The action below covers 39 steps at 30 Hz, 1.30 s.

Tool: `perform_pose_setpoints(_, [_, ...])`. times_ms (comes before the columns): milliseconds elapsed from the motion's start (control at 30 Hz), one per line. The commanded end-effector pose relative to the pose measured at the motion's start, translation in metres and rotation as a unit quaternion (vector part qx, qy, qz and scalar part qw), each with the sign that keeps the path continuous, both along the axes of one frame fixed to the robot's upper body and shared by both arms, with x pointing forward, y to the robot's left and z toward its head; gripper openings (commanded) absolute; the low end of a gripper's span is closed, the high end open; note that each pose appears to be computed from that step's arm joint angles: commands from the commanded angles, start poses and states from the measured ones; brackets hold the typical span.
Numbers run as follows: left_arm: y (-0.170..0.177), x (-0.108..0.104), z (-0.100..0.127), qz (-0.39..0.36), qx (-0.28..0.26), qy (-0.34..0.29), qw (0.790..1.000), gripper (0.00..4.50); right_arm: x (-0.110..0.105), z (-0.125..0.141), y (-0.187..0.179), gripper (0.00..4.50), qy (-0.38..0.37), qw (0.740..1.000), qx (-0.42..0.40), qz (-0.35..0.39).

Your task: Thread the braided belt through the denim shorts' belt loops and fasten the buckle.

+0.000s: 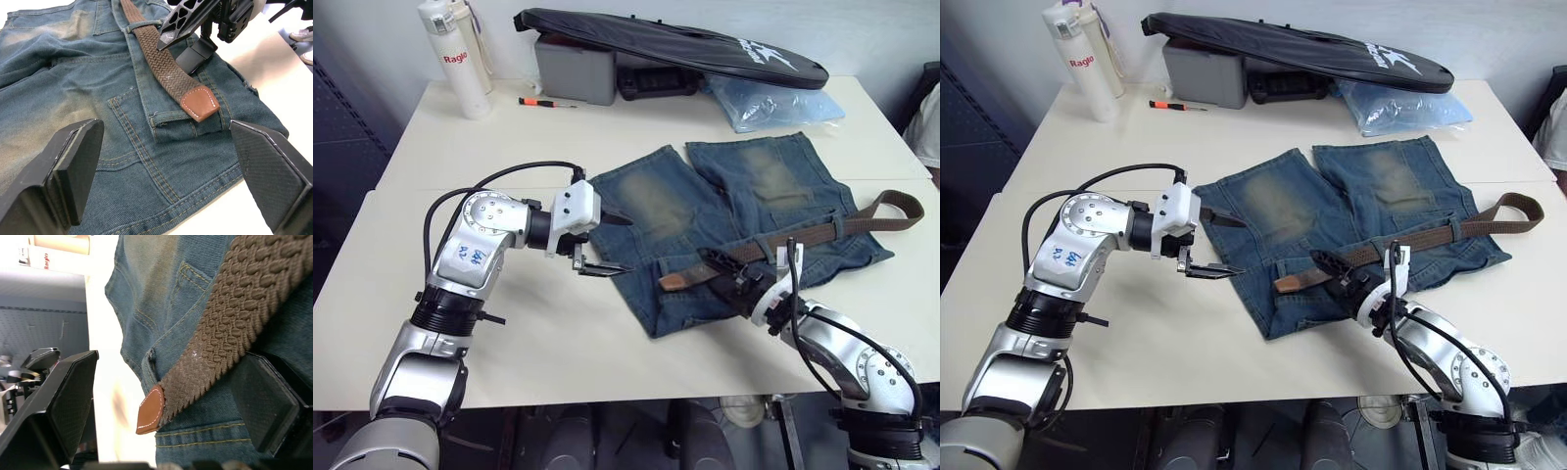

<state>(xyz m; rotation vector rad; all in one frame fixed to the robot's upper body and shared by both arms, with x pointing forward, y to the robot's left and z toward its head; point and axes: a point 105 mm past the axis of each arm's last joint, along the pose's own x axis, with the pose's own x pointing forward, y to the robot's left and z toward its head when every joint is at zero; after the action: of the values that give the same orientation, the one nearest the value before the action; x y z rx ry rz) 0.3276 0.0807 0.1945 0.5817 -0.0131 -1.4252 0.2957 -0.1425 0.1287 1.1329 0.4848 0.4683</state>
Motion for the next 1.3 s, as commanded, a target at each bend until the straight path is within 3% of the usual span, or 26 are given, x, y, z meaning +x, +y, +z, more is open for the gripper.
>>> perform_pose_setpoints(33, [-0.001, -0.002, 0.007, -0.009, 0.001, -0.016, 1.000, 4.50, 0.005, -0.005, 0.000, 3.94, 0.001, 1.000, 0.018, -0.014])
perform_pose_setpoints(67, [-0.001, -0.002, 0.006, -0.009, 0.002, -0.014, 1.000, 4.50, 0.006, -0.009, 0.000, 3.68, 0.006, 1.000, 0.021, -0.017])
perform_pose_setpoints(233, [0.003, 0.001, 0.002, -0.001, 0.013, -0.011, 1.000, 4.50, 0.004, -0.010, 0.002, 1.28, 0.006, 0.999, 0.033, -0.022])
perform_pose_setpoints(267, [0.003, 0.001, 0.002, -0.001, 0.014, -0.011, 1.000, 4.50, 0.004, -0.010, 0.002, 1.03, 0.006, 0.999, 0.034, -0.023])
perform_pose_setpoints(333, [0.005, 0.001, 0.000, 0.000, 0.015, -0.011, 1.000, 4.50, 0.004, -0.004, -0.003, 0.07, -0.006, 0.998, 0.043, -0.037])
perform_pose_setpoints(467, [0.005, 0.002, -0.002, 0.000, 0.016, -0.011, 1.000, 4.50, 0.007, 0.019, -0.016, 0.02, -0.053, 0.993, 0.070, -0.075])
perform_pose_setpoints(633, [0.005, 0.001, -0.002, -0.003, 0.018, -0.013, 1.000, 4.50, 0.007, 0.027, -0.025, 0.02, -0.095, 0.987, 0.062, -0.118])
perform_pose_setpoints(800, [0.004, 0.001, -0.002, -0.007, 0.019, -0.015, 1.000, 4.50, 0.011, 0.031, -0.035, 0.02, -0.144, 0.976, -0.008, -0.164])
perform_pose_setpoints(900, [0.004, 0.001, -0.002, -0.008, 0.020, -0.015, 1.000, 4.50, 0.012, 0.027, -0.034, 0.02, -0.154, 0.973, -0.043, -0.165])
perform_pose_setpoints(1067, [0.003, 0.002, -0.001, -0.009, 0.022, -0.013, 1.000, 4.50, 0.010, 0.016, -0.009, 0.02, -0.215, 0.954, -0.177, -0.114])
perform_pose_setpoints(1300, [0.006, 0.002, 0.000, -0.004, 0.027, -0.003, 1.000, 4.50, 0.004, 0.013, 0.005, 0.02, -0.254, 0.946, -0.188, -0.077])
